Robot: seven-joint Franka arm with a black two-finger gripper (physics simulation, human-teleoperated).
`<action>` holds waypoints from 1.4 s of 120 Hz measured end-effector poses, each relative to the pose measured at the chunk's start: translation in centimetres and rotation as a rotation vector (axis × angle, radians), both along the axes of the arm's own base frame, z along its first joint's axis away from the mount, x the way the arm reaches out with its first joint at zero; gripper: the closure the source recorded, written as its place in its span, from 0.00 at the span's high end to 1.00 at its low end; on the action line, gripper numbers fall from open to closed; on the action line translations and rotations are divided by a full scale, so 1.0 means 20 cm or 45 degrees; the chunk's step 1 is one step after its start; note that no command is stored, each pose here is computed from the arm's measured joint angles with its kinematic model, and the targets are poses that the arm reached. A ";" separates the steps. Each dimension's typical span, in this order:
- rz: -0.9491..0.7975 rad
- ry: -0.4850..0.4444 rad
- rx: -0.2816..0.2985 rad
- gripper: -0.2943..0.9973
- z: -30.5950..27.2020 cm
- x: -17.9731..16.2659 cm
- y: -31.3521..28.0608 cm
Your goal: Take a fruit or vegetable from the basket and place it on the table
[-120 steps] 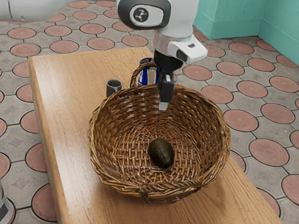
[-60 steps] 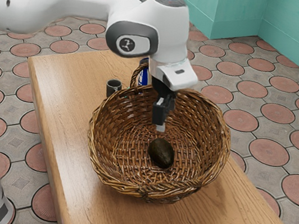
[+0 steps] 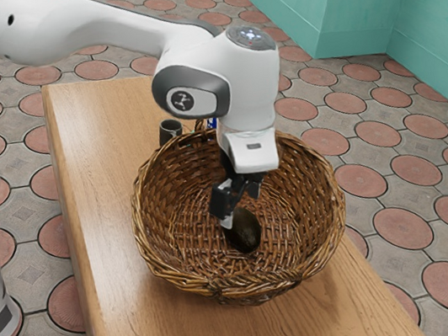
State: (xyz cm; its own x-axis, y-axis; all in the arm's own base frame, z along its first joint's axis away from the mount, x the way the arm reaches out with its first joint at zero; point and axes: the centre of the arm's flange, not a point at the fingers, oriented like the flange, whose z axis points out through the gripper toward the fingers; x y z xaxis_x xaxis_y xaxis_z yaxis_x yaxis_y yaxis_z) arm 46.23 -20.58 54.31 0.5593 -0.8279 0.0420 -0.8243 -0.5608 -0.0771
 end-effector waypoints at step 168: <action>-0.708 -0.281 -0.152 0.56 0.63 -0.72 -0.83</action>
